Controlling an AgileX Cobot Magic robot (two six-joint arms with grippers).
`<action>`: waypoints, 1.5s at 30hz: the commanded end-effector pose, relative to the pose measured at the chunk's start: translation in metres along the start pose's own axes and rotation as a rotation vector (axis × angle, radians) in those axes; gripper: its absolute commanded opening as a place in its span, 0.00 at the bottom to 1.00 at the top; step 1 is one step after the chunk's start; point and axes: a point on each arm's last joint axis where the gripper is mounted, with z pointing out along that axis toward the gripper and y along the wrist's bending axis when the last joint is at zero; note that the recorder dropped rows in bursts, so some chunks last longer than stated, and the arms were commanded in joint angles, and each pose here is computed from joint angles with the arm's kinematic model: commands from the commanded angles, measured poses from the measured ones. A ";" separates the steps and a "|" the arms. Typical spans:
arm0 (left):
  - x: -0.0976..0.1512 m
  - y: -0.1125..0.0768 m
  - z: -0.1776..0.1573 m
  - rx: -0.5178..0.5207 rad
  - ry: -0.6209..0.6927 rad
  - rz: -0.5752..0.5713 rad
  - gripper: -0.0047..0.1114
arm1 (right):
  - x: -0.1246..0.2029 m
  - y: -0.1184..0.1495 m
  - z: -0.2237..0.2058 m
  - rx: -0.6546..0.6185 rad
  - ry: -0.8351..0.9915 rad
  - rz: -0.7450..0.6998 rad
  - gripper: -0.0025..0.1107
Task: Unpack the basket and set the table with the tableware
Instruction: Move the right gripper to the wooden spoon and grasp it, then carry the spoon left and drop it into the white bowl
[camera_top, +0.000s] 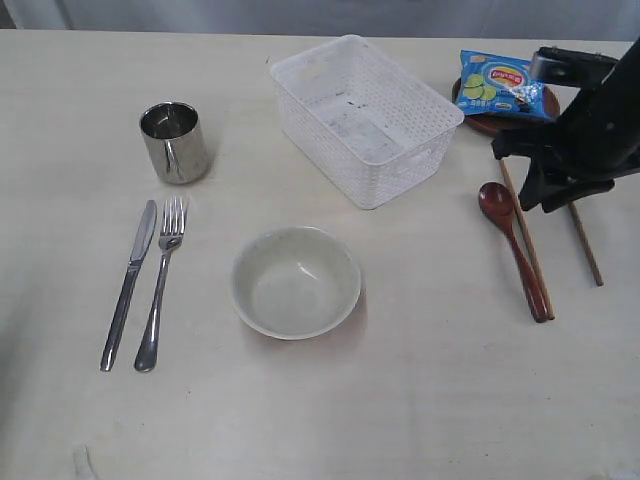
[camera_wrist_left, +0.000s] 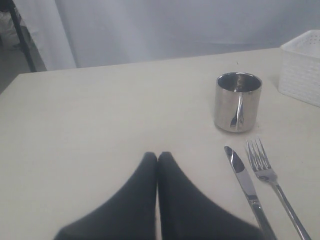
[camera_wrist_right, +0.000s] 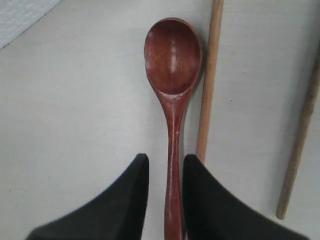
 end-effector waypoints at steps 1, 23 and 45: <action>0.001 0.000 0.000 0.006 0.000 -0.003 0.04 | 0.005 0.010 0.009 0.048 -0.039 -0.074 0.24; 0.001 0.000 0.000 0.006 0.000 -0.003 0.04 | 0.010 0.011 0.047 0.120 0.045 -0.054 0.24; 0.001 0.000 0.000 0.006 0.000 -0.003 0.04 | 0.011 0.056 -0.001 0.085 -0.062 -0.207 0.02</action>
